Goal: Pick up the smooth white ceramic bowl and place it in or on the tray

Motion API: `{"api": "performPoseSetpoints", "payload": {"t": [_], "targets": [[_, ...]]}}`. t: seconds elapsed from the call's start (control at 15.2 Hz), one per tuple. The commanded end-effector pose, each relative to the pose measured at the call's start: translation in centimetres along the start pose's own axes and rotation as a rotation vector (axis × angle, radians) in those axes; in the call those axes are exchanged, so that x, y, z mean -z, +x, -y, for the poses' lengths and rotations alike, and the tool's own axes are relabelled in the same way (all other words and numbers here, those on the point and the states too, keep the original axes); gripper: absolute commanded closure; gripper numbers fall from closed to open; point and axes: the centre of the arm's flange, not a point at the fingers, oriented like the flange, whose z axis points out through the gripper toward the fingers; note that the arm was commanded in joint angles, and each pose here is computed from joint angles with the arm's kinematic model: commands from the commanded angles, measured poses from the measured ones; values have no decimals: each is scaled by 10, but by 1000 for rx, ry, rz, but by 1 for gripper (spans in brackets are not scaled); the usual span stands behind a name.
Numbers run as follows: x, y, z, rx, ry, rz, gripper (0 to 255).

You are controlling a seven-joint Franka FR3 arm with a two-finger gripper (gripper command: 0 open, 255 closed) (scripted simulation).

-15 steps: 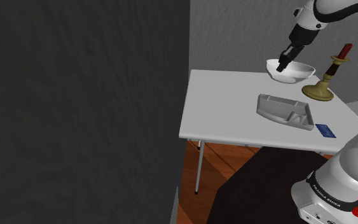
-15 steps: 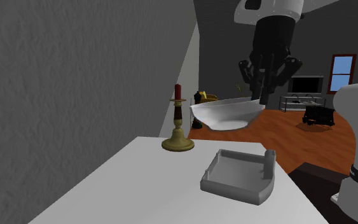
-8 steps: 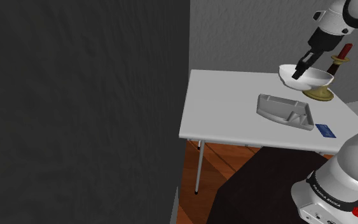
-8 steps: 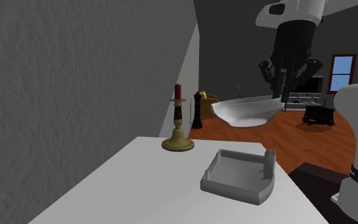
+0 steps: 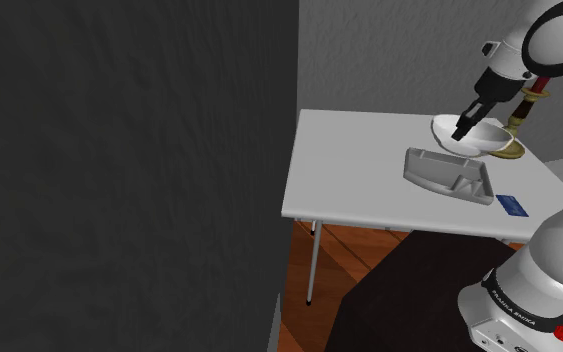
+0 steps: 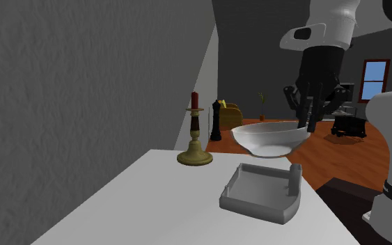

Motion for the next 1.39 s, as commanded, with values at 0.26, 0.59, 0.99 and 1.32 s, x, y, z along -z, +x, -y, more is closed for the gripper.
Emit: {"api": "performPoseSetpoints", "payload": {"t": [0.26,0.59,0.99,1.32], "targets": [[-30,-5,0,0,-1,-1,255],[-56,-9,1,0,-1,-1,255],[-57,-9,1,0,-1,-1,255],[-57,-9,1,0,-1,-1,0]]}}
